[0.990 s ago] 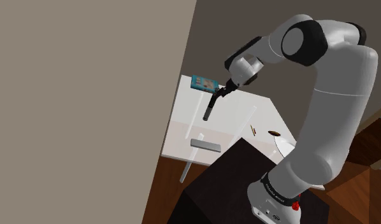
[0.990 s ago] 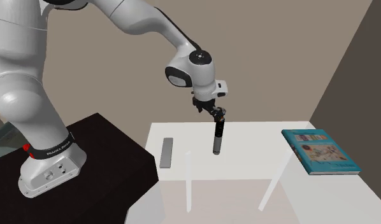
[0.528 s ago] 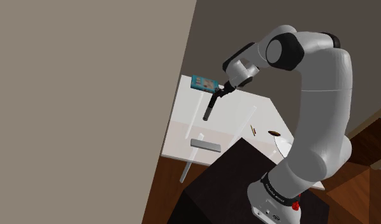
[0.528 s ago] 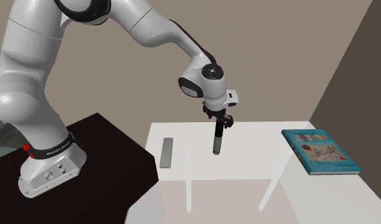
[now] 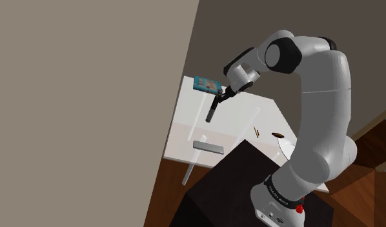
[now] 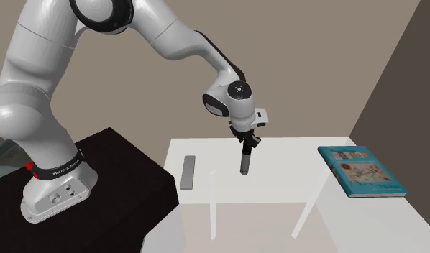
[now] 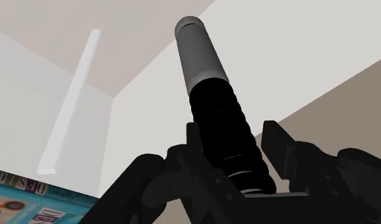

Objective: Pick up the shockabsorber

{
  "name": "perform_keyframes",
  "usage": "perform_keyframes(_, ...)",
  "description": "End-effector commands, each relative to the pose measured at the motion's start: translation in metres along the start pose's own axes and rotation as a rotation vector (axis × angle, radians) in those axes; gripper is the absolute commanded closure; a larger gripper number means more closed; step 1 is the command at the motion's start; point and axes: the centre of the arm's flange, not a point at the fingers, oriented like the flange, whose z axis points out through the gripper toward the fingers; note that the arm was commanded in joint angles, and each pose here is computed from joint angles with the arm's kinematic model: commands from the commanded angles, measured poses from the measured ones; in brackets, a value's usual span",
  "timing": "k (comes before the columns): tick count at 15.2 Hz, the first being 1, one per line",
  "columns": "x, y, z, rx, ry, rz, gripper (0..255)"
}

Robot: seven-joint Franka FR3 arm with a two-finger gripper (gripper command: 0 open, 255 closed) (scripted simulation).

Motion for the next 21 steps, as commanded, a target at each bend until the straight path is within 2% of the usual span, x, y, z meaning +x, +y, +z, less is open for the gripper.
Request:
perform_keyframes(1, 0.000, 0.000, 0.000, 0.000, 0.000, 0.000, 255)
perform_keyframes(8, -0.001, 0.000, 0.001, 0.000, 0.000, 0.000, 255)
perform_keyframes(21, 0.026, -0.007, -0.062, 0.000, 0.000, 0.000, 255)
